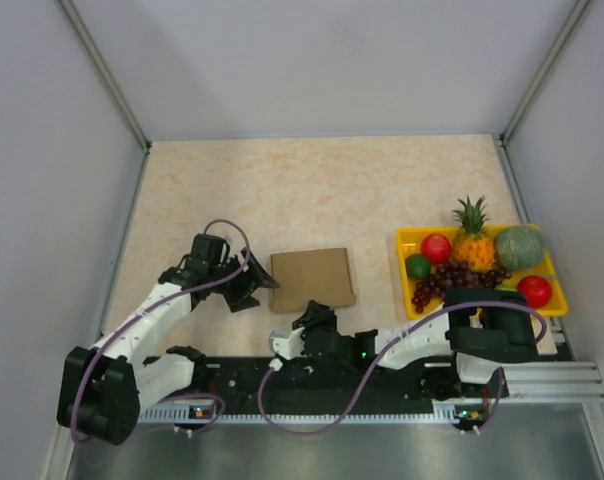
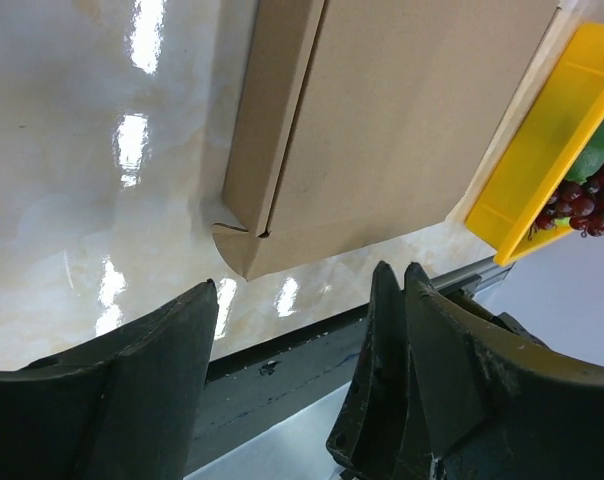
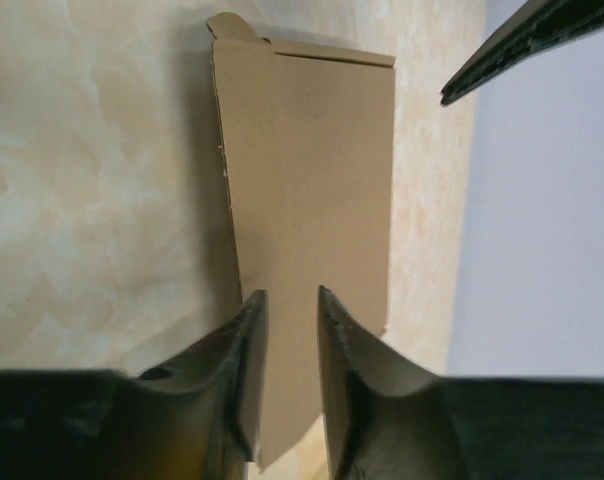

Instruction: Fold the paper box

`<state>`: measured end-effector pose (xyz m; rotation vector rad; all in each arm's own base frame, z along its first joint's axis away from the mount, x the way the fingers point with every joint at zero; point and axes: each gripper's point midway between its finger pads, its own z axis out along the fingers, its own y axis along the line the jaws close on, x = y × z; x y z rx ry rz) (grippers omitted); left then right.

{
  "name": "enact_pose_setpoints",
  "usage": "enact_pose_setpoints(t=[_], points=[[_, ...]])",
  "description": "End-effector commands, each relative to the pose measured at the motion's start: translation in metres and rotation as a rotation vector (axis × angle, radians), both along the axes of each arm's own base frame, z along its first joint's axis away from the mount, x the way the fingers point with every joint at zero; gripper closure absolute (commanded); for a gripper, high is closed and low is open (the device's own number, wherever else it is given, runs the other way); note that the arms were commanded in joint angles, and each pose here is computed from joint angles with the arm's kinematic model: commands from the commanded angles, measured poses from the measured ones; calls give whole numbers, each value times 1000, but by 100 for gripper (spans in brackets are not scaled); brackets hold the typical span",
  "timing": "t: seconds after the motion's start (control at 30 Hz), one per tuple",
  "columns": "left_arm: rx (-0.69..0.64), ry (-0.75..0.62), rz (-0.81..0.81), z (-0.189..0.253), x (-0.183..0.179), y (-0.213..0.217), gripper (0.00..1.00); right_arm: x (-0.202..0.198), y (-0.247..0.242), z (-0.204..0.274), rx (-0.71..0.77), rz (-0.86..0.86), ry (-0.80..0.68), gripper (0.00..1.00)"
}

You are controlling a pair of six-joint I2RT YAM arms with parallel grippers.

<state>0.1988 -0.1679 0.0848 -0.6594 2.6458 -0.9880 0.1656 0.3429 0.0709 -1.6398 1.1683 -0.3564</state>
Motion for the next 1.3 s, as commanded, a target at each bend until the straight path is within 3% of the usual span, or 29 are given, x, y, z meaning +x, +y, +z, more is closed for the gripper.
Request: enact_pose_setpoints(t=[0.0,0.03,0.07,0.4,0.7,1.0,1.27], points=[[4,-42,-1,1,4,2,20,1,5,10,124,4,104,60],[-10,-31,-12,1,2,0,20,2,5,12,151,12,132,49],[-16,-26,-15,0,2,-2,20,3,2,8,142,10,153,47],[-61,-30,4,7,-4,-4,20,8,0,-12,118,17,225,47],[-78,5,-11,1,-6,-8,20,4,6,-21,75,39,267,54],[-89,17,1,-3,-5,-9,20,18,7,-33,46,-1,202,59],[-71,37,27,-16,-1,-7,20,26,6,-28,36,-13,143,82]])
